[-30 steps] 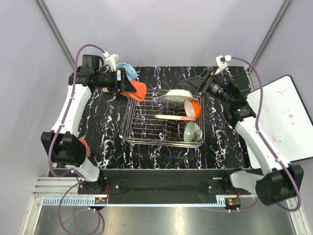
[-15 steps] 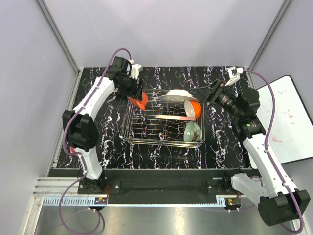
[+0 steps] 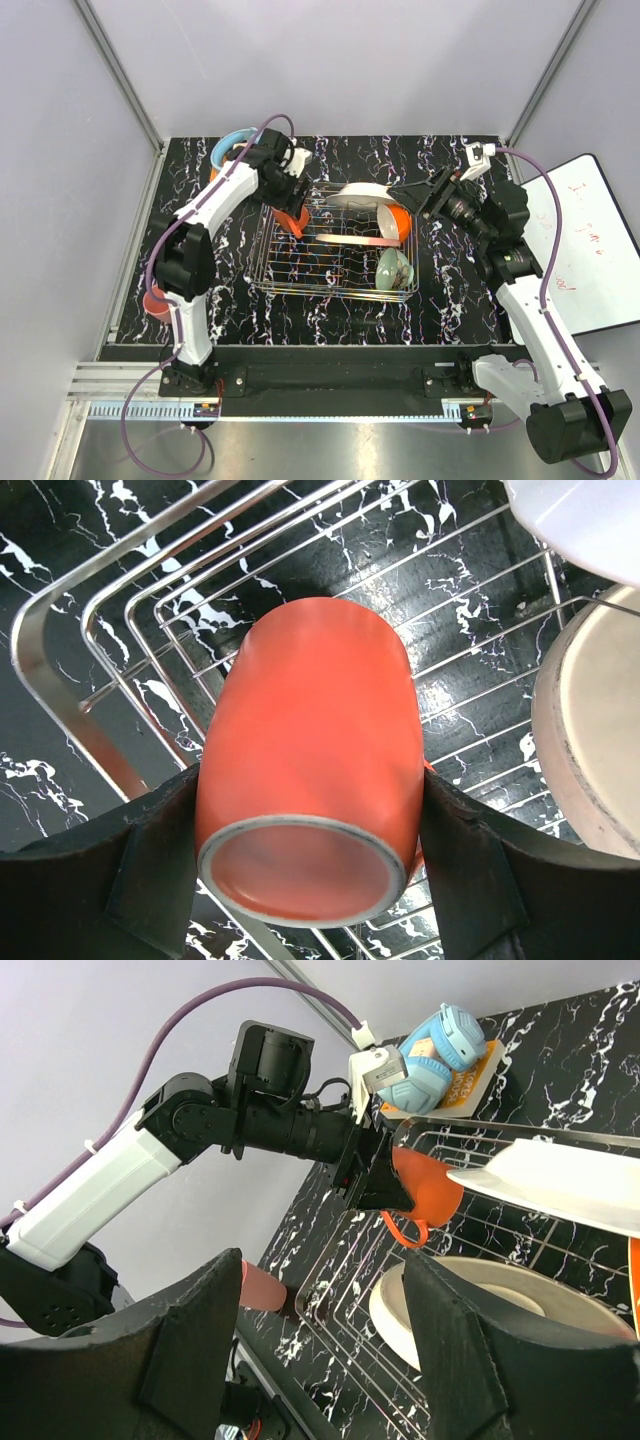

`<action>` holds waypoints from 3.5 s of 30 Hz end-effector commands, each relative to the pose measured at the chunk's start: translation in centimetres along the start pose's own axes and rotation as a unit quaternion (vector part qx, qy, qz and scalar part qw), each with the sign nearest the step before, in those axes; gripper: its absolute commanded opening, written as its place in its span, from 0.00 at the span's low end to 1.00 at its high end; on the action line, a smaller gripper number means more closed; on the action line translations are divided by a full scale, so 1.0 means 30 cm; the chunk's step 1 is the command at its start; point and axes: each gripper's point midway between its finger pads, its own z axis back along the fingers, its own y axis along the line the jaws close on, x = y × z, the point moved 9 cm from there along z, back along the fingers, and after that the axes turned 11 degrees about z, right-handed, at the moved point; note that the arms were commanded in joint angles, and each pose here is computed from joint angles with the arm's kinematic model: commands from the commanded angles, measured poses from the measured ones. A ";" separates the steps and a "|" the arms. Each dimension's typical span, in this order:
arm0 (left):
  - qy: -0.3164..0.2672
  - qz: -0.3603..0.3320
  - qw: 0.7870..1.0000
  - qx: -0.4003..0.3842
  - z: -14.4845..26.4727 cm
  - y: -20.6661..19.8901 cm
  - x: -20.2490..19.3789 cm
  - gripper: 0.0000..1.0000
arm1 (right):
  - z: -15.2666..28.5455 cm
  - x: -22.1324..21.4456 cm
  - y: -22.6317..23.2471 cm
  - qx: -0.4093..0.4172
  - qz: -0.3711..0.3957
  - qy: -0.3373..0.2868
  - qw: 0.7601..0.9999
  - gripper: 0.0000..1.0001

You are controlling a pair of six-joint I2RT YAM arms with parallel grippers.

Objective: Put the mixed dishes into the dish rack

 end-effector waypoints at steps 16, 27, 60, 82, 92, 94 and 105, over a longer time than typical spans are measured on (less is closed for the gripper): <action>0.002 -0.053 0.997 0.063 -0.103 -0.043 -0.014 0.24 | 0.025 0.003 0.000 -0.007 -0.001 -0.012 1.000 0.72; -0.041 -0.056 0.994 0.080 0.014 -0.055 0.002 0.99 | 0.029 -0.010 -0.005 -0.010 -0.007 -0.007 1.000 0.75; -0.008 -0.064 0.984 0.168 0.664 0.240 -0.840 0.99 | 0.039 -0.083 -0.060 -0.050 -0.002 0.048 0.998 0.75; 0.062 -0.024 0.977 0.205 0.379 0.408 -0.812 0.84 | 0.113 -0.123 -0.032 -0.055 -0.003 0.045 0.997 0.71; 0.005 -0.022 0.971 0.237 0.424 0.389 -0.822 0.85 | 0.100 -0.145 -0.056 -0.063 -0.015 0.059 0.996 0.70; -0.034 -0.026 0.967 0.249 0.459 0.391 -0.779 0.87 | 0.101 -0.156 -0.062 -0.065 -0.017 0.060 0.996 0.70; -0.032 -0.023 0.968 0.250 0.546 0.359 -0.771 0.85 | 0.091 -0.160 -0.071 -0.063 -0.019 0.067 0.996 0.70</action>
